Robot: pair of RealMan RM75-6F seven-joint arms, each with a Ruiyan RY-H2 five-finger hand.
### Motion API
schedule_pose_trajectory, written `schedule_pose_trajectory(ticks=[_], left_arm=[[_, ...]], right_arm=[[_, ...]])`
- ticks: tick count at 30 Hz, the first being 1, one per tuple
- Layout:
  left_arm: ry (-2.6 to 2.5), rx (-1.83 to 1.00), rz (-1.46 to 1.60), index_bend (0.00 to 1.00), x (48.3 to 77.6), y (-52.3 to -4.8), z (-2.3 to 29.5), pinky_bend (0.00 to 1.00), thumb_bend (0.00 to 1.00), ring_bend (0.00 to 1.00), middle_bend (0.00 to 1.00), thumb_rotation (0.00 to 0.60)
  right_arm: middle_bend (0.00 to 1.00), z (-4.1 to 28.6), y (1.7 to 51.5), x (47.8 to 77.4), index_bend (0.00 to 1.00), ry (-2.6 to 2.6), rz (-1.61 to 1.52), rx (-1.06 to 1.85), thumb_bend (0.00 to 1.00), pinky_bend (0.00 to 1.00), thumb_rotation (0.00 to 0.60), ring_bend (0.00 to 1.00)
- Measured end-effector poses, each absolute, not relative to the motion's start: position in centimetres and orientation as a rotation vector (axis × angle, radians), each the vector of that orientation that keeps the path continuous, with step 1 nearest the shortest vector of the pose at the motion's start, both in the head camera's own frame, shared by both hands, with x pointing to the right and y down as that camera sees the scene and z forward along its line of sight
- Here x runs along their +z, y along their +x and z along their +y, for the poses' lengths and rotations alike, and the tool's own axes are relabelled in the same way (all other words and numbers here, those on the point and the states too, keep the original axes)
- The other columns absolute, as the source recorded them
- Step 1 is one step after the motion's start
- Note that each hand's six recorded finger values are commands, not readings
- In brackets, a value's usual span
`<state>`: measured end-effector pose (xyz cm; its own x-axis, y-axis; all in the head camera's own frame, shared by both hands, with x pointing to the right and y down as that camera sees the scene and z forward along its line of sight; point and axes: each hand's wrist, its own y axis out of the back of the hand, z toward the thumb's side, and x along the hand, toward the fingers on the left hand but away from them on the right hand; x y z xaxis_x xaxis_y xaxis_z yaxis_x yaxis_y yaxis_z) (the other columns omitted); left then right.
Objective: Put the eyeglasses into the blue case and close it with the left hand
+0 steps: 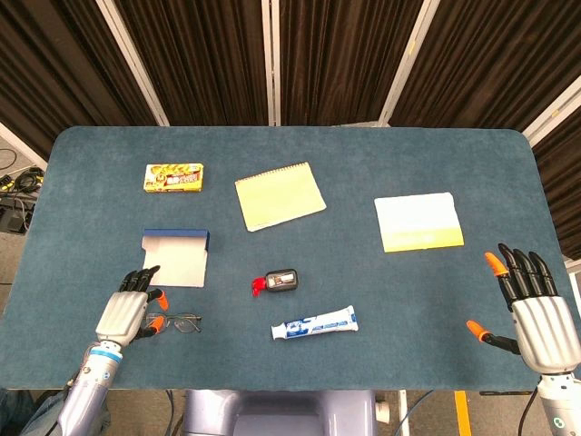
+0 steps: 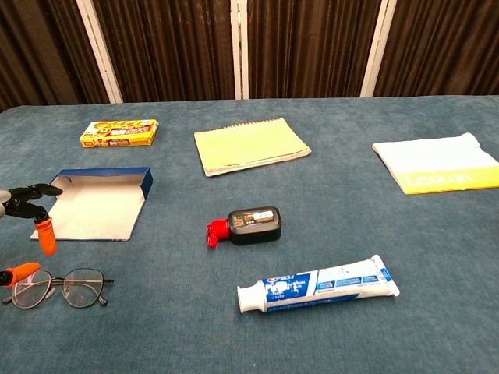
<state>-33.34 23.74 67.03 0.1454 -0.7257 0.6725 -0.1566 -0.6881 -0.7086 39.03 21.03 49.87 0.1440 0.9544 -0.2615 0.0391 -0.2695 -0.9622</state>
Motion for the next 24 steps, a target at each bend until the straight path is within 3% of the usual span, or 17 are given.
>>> schedule_pose_trajectory(ticks=[24], left_arm=[[-1.969,-1.585,0.774,0.5,69.3,-31.8,24.7,0.0,0.41,0.0,0.0,0.6]], right_arm=[[0.0,20.8,39.4,50.0,0.0,-1.52,-1.01,1.282,0.0,0.0,0.6,0.0]])
